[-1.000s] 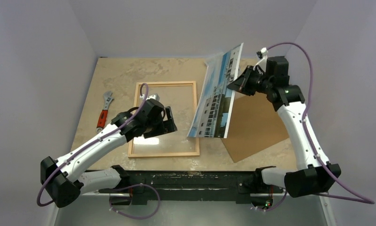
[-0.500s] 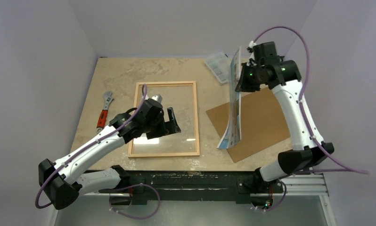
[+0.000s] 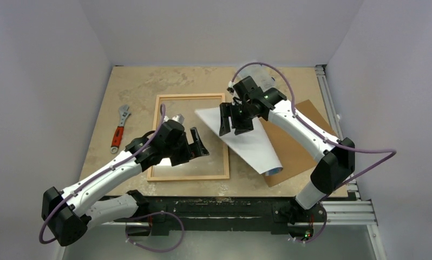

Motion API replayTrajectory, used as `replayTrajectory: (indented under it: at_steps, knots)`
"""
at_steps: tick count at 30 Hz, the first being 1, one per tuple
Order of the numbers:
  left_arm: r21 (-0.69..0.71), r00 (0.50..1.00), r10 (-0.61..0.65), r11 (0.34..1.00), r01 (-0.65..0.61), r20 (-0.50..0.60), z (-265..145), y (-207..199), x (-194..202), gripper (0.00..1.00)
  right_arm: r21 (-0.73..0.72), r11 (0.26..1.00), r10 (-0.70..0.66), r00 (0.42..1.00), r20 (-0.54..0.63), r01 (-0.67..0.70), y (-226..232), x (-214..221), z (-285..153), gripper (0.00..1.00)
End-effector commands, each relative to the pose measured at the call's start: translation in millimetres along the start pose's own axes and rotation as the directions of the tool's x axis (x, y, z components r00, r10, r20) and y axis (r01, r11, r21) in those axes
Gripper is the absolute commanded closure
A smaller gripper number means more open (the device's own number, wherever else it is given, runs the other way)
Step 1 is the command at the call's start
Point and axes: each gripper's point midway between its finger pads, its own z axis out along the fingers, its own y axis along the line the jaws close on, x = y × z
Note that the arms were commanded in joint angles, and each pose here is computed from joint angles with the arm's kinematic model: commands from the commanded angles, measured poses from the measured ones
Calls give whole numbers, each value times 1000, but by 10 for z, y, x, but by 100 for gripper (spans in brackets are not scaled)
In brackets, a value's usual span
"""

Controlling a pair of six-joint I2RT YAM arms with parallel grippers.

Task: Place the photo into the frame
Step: Turn over the photo from the photo frame.

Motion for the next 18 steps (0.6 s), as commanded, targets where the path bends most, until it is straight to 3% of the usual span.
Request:
replayTrajectory:
  at_steps: [1, 7, 11, 18]
  knots:
    - [2, 994, -99, 995, 99, 53, -47, 127, -30, 5, -275, 961, 34, 998, 57, -17, 480, -99, -119, 26]
    - [28, 985, -158, 987, 157, 62, 27, 261, 56, 6, -390, 920, 58, 997, 54, -33, 570, -89, -171, 18]
    - [76, 986, -163, 984, 161, 25, 169, 213, 120, 7, -410, 907, 126, 991, 41, -98, 283, -94, -193, 18]
    - [163, 981, -192, 967, 196, -38, 521, 110, 143, 10, -168, 954, 259, 965, 39, -250, -828, 118, 84, 18]
